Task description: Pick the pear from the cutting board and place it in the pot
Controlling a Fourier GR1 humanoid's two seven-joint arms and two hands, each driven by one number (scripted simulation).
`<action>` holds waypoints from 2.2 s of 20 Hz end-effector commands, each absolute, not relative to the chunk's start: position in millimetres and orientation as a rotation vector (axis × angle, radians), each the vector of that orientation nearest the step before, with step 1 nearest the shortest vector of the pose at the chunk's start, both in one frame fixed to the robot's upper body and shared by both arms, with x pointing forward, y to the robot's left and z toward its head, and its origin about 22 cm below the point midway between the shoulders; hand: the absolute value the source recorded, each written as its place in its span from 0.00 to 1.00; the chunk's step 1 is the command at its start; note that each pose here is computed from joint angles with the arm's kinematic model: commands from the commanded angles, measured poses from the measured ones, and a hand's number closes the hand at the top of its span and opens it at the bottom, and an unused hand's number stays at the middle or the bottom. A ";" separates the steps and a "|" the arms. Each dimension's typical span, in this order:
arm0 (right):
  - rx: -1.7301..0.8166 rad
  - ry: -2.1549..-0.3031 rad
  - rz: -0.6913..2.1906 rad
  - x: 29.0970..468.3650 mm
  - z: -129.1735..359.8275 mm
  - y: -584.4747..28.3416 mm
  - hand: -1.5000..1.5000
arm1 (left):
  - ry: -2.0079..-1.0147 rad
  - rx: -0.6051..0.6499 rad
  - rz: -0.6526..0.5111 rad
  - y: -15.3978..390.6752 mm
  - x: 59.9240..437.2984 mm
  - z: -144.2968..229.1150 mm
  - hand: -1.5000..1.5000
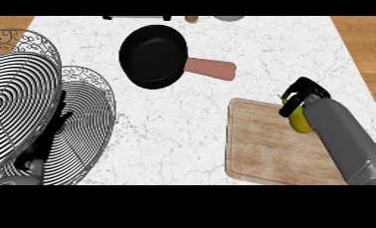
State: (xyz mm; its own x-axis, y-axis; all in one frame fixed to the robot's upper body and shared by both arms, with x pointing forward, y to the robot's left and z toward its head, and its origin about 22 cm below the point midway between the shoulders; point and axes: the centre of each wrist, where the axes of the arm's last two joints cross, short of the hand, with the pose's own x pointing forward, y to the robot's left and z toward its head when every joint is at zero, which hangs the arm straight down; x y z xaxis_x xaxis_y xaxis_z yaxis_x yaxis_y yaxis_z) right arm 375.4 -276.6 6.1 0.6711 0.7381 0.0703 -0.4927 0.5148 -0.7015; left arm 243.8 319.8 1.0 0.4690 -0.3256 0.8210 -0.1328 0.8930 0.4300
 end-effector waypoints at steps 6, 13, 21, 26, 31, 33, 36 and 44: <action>-0.839 -0.467 0.823 382.2 10.8 -285.7 1.00 | -1.169 0.509 -0.100 318.3 247.5 33.3 0.50; -0.904 -0.943 1.119 375.4 50.2 -203.2 1.00 | -1.149 0.530 -0.085 324.3 258.7 25.1 0.50; -1.178 -1.171 0.993 344.7 102.2 -202.2 1.00 | -1.143 0.534 -0.091 338.7 241.3 18.5 0.50; -1.221 -1.530 0.814 332.0 174.9 -171.5 1.00 | -1.129 0.533 -0.083 336.1 243.9 14.5 0.50; -1.140 -1.812 0.665 300.8 219.2 -141.1 1.00 | -1.160 0.528 -0.088 319.5 248.9 12.2 0.50; -1.156 -1.850 0.648 292.9 250.1 -133.3 1.00 | -1.144 0.526 -0.084 335.2 260.4 18.6 0.50; -1.174 -1.880 0.668 278.9 271.4 -128.8 1.00 | -1.141 0.520 -0.095 326.5 263.4 27.3 0.50; -1.033 -1.819 0.752 293.0 331.5 -60.3 1.00 | -1.159 0.511 -0.102 322.9 273.1 16.6 0.50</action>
